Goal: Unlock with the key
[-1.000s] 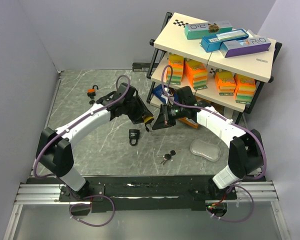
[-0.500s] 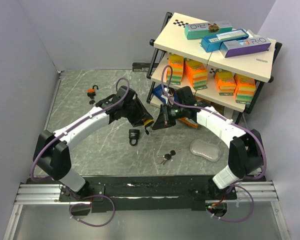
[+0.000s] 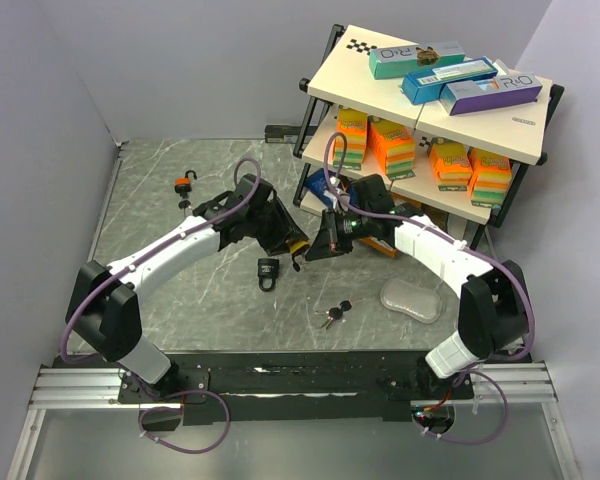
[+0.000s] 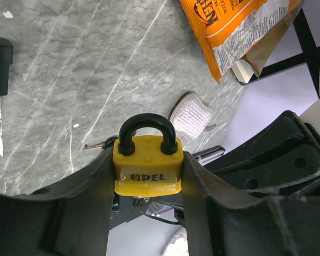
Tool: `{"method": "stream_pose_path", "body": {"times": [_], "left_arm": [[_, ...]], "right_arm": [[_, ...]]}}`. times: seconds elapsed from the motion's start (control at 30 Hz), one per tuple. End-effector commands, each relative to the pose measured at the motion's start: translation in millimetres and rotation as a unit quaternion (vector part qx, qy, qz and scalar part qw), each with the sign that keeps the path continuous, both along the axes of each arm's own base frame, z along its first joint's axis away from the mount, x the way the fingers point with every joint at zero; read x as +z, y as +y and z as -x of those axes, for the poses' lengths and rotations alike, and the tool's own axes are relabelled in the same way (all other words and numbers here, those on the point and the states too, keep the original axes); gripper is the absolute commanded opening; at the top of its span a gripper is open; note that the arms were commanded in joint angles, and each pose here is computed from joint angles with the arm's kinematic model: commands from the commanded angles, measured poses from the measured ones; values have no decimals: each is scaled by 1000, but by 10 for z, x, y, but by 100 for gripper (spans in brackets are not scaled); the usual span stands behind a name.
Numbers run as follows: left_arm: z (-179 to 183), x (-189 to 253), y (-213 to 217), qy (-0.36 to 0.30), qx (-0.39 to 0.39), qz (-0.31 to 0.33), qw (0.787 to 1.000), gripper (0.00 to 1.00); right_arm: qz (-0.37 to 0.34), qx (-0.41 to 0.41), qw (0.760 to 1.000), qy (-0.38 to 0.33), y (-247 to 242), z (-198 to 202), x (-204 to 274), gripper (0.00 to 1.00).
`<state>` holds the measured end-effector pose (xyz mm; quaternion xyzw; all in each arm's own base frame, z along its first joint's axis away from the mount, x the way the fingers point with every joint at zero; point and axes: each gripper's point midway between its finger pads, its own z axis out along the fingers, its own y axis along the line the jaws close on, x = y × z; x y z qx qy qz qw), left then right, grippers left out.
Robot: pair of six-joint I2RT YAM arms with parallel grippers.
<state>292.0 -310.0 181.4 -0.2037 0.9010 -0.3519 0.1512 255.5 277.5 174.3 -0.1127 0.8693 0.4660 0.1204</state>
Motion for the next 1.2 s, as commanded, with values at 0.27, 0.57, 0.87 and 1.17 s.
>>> {"method": "stream_pose_path", "body": {"times": [0.27, 0.57, 0.87, 1.17], "left_arm": [[268, 482, -326, -29, -68, 80, 994, 1], [292, 659, -488, -28, -66, 130, 989, 1], [323, 833, -596, -46, -71, 172, 981, 1], [329, 1255, -506, -161, -83, 211, 961, 1]], "right_arm": [[-26, -72, 990, -121, -137, -299, 347, 0], [-58, -97, 974, -194, -131, -418, 602, 0], [-88, -123, 961, -232, -102, -539, 839, 0], [-136, -147, 963, -181, -220, -570, 1000, 0]]}}
